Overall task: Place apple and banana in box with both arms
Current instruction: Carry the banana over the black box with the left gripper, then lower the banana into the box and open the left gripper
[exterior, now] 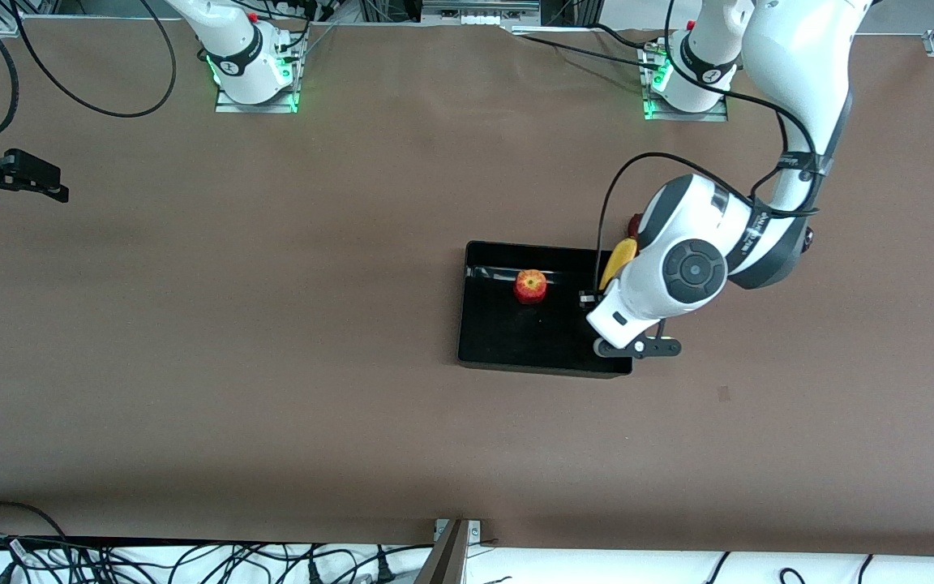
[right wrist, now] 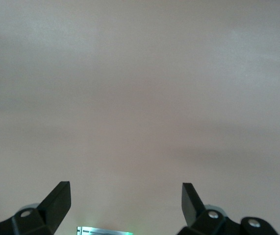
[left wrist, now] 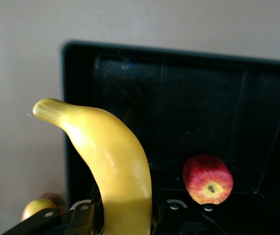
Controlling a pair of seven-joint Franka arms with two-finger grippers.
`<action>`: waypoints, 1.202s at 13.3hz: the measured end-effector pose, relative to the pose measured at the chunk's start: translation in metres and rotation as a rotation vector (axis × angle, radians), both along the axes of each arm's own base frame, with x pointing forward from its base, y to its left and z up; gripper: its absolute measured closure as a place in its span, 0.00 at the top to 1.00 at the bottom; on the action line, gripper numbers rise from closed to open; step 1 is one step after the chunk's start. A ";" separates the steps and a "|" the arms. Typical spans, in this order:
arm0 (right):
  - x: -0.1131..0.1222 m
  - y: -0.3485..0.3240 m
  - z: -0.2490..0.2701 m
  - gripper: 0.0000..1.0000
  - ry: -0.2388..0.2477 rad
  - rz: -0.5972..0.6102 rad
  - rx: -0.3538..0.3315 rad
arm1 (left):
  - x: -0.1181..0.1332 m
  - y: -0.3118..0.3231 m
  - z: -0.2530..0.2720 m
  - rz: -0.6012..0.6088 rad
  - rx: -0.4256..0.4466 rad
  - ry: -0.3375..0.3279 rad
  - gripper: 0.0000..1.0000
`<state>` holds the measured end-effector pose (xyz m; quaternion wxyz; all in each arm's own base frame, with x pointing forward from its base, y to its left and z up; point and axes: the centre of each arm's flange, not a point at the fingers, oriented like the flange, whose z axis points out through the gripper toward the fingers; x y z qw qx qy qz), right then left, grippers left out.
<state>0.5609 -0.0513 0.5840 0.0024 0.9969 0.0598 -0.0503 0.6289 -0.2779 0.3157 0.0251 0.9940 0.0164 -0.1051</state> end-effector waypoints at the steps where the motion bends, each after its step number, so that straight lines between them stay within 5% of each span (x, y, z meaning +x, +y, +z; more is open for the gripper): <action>1: 0.000 0.000 0.000 1.00 0.000 0.000 0.000 | -0.001 -0.006 -0.009 -0.004 -0.004 0.001 0.36; 16: 0.000 0.000 0.000 1.00 0.000 0.000 0.000 | -0.003 -0.043 -0.122 -0.005 -0.049 -0.053 0.36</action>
